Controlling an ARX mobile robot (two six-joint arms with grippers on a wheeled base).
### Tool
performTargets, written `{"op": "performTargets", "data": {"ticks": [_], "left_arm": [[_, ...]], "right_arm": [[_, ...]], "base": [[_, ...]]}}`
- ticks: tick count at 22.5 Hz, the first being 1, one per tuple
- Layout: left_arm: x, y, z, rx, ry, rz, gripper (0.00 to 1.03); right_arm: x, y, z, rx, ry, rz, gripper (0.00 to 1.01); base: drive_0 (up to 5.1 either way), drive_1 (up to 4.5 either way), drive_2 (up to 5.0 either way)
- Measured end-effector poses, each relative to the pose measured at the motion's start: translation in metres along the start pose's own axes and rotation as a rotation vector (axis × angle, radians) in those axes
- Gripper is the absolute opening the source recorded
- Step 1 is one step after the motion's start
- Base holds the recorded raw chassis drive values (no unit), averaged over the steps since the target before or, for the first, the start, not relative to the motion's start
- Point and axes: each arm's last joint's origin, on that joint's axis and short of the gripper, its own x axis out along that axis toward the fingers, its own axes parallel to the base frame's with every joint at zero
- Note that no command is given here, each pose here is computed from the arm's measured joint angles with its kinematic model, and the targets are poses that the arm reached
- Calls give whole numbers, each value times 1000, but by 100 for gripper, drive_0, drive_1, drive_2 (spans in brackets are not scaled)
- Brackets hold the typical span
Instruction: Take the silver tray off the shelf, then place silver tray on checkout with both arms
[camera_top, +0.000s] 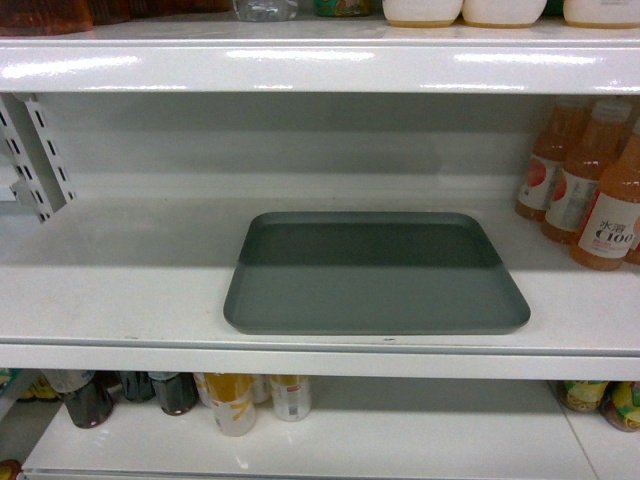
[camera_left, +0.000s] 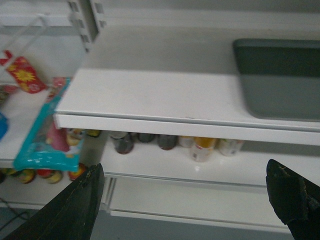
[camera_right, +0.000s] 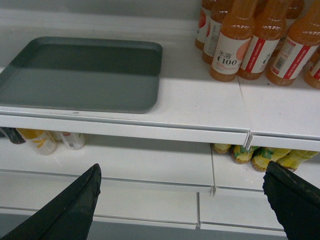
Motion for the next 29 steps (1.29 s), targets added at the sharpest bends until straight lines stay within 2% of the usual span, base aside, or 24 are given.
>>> {"op": "performTargets", "data": {"ticks": [1,4,7,9,11,13,17,23,29], "left_arm": [[18,-7,6,-4,44,-84,98],[50,-17,5,-1,96,-137,98],[90,-35,-2,-6,140,-206,98],[116,-46,-9,7,159,-206,98],[144,-56,-17,20,182,-186,98],[161,-62,-18,31,191,-183,98],[200,-75,-8,44,186,-184,98],[246,-93,-2,56,212,-169,98],[274,-108,11,41,203,-175,98]], "right_arm": [[14,-2,4,6,34,6,98],[40,-1,7,8,92,28,98],[72,8,7,-9,115,70,98],[93,14,3,-15,140,79,98],[118,18,3,-7,160,78,98],[138,22,5,-12,165,76,98],[180,29,5,-11,202,82,98],[228,31,22,6,182,55,98],[262,32,24,28,205,34,98]], "base": [[0,0,0],[0,0,0],[0,0,0],[0,0,0],[0,0,0],[0,0,0],[0,0,0],[0,0,0],[0,0,0]]}}
